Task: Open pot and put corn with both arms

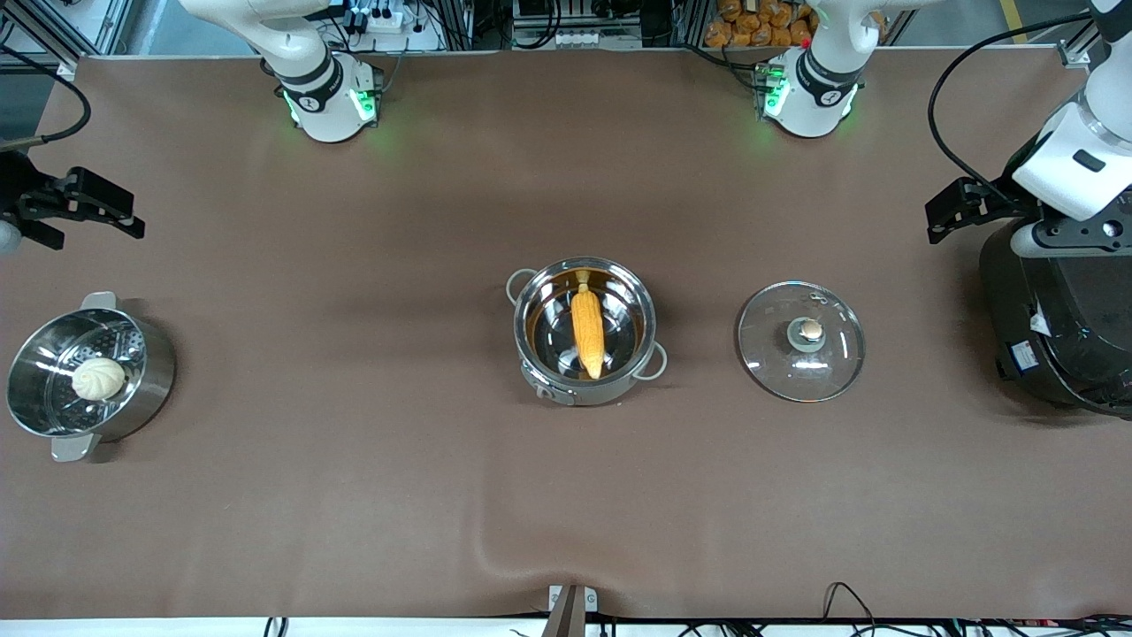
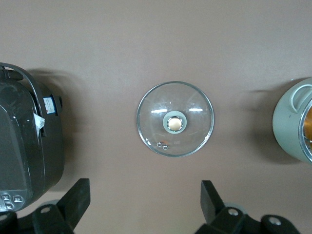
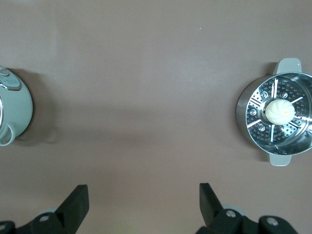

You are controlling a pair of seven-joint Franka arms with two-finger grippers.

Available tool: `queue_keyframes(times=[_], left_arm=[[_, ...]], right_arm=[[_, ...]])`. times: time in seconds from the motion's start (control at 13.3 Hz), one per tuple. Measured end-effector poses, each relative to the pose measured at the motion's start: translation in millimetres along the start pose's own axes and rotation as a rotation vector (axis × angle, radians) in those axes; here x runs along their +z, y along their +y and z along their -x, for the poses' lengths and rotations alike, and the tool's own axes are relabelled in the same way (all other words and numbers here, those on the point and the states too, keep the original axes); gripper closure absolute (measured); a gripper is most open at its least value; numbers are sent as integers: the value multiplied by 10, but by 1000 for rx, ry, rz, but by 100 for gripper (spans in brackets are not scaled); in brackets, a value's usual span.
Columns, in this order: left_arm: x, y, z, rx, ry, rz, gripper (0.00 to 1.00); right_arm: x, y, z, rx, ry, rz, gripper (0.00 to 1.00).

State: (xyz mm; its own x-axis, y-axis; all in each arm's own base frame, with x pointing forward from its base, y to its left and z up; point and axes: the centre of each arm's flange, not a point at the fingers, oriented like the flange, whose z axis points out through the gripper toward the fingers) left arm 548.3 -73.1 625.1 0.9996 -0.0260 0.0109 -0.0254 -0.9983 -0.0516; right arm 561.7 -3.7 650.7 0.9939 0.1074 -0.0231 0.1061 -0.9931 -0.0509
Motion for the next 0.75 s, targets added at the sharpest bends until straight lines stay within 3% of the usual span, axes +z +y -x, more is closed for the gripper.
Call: queue_keyframes(times=[0.53,0.75], left_arm=[[-192,-73,112,-18,28,15,0],[-175,-179,103,-37,24,18,0]], right_arm=[[-57,386,68,67,6,0,0],[-63,371,66,55,2,30,0]])
